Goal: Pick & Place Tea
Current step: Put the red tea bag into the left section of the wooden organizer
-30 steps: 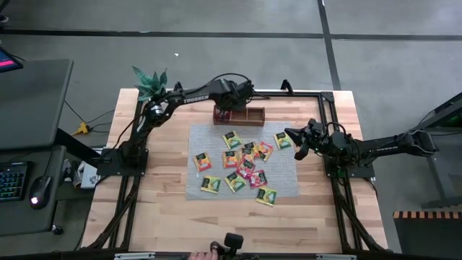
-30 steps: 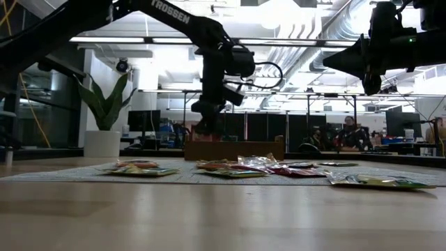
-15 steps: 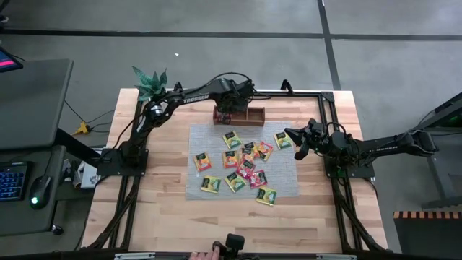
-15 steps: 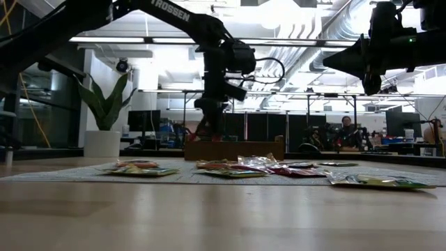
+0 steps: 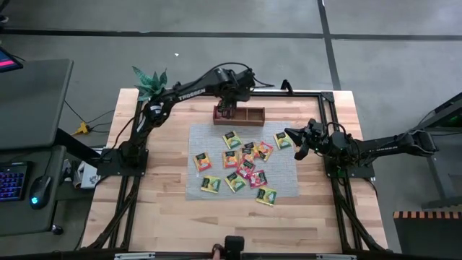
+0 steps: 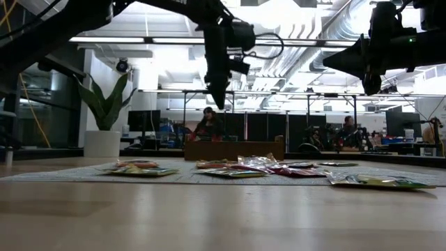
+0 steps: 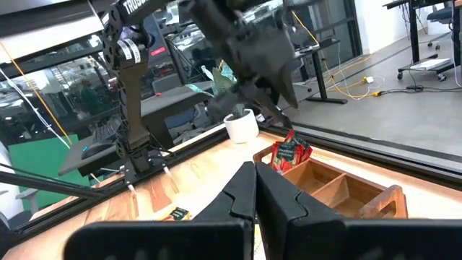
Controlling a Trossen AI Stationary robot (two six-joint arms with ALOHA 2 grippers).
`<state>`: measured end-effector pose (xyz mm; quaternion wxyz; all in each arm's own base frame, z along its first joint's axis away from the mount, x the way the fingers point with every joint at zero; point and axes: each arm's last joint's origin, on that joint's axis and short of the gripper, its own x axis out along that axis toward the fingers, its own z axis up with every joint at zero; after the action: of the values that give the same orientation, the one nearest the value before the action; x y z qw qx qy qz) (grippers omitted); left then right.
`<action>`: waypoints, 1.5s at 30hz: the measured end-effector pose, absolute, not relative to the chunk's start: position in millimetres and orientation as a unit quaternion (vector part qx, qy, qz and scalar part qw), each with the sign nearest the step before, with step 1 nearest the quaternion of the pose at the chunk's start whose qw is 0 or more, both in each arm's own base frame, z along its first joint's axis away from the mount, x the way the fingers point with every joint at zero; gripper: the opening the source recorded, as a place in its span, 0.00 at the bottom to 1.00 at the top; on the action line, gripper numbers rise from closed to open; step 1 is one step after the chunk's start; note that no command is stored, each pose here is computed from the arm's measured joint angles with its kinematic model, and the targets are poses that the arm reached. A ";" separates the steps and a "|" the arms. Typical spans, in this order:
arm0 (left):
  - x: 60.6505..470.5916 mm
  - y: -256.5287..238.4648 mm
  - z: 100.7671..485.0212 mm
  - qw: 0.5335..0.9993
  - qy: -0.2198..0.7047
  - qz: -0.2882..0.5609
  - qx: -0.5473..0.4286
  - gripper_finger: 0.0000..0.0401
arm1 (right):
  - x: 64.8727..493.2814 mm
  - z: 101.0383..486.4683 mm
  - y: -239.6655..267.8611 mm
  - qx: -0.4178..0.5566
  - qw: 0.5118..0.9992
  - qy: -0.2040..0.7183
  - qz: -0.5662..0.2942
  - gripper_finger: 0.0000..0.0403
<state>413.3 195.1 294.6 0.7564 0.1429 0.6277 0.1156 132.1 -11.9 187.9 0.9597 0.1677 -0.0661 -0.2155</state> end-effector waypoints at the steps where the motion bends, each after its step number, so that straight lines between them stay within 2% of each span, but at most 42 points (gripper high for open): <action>1: 412.3 193.7 299.0 0.763 0.624 0.108 0.131 0.33 | 132.1 187.9 -11.9 0.168 0.960 -0.066 -0.215 0.00; 9: 404.4 180.8 315.2 0.809 0.586 0.021 0.030 0.33 | 132.2 187.9 -11.9 0.168 0.960 -0.066 -0.215 0.00; 16: 406.4 163.1 312.8 0.800 0.599 -0.004 -0.011 0.33 | 132.2 187.9 -11.9 0.168 0.960 -0.066 -0.215 0.00; 21: 411.5 142.9 313.1 0.804 0.586 -0.059 -0.076 0.33 | 132.1 187.9 -12.0 0.168 0.960 -0.066 -0.216 0.00; 30: 424.6 104.8 313.5 0.799 0.589 -0.040 -0.114 0.33 | 132.1 187.9 -11.9 0.168 0.960 -0.066 -0.215 0.00; 35: 435.9 85.8 315.4 0.813 0.565 -0.026 -0.136 0.33 | 132.1 187.9 -11.9 0.168 0.960 -0.066 -0.216 0.00; 45: 438.6 78.1 316.0 0.807 0.561 -0.004 -0.183 0.33 | 132.1 187.9 -11.9 0.168 0.960 -0.066 -0.215 0.00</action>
<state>438.6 78.1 316.0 0.8071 -0.1833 0.5613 -0.0036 132.1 -11.9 187.9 0.9597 0.1677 -0.0661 -0.2154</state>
